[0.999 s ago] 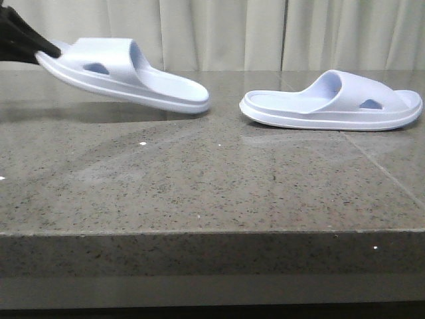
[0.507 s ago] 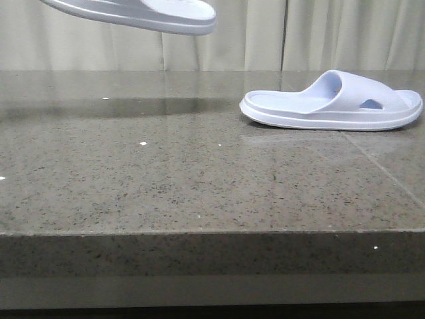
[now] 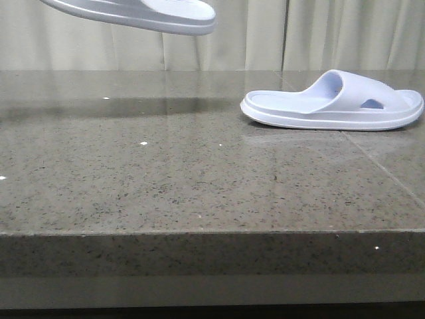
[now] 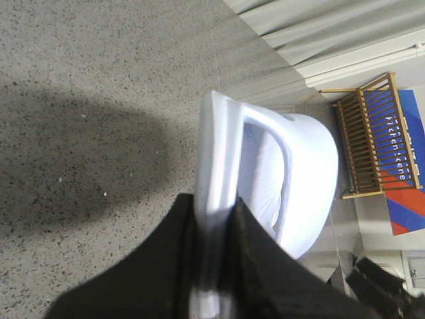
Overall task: Insert blue slippers together front up
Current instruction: 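Lower the right gripper onto the heel of the other slipper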
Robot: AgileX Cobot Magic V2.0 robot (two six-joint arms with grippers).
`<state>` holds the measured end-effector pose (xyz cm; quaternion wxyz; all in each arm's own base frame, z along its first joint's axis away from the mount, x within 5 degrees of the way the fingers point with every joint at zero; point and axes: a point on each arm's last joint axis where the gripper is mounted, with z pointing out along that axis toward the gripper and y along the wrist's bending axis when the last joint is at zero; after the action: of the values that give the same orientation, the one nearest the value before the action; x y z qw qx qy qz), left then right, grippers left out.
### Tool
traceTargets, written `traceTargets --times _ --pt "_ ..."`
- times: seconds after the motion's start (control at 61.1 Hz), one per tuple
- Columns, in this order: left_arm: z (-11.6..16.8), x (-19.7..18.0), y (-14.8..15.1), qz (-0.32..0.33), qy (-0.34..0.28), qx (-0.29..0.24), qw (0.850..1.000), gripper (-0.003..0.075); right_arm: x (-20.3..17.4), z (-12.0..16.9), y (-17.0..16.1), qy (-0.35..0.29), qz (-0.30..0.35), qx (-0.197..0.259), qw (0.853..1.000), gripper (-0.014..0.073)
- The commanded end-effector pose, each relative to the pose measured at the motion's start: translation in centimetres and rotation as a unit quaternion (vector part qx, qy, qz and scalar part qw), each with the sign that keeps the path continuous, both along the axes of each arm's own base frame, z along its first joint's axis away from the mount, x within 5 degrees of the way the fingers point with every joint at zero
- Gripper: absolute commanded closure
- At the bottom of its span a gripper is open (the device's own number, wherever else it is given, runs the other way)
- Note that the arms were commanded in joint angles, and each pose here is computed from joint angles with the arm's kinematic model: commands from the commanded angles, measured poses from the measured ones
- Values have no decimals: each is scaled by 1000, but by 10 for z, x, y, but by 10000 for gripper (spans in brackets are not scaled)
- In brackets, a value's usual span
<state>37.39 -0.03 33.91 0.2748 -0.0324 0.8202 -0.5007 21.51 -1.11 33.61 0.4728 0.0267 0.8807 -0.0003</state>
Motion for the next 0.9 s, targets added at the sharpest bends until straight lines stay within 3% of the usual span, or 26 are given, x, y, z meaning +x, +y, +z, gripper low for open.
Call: traceTargets --times 0.0,0.164,0.327,0.573,0.884 --pt "34 -16 -8 -33 -35 -45 998 739 29 18 -14 -32 -27 4 999 -47" --pt "34 -16 -8 -33 -35 -45 998 739 80 16 -34 32 -47 26 998 -47" --pt "34 -16 -8 -33 -35 -45 998 739 115 7 -43 102 -7 69 992 -47" --pt "34 -16 -8 -33 -35 -45 998 739 152 -17 -54 162 72 203 963 -47" --pt "34 -16 -8 -33 -35 -45 998 739 171 -54 -62 199 90 260 940 -27"
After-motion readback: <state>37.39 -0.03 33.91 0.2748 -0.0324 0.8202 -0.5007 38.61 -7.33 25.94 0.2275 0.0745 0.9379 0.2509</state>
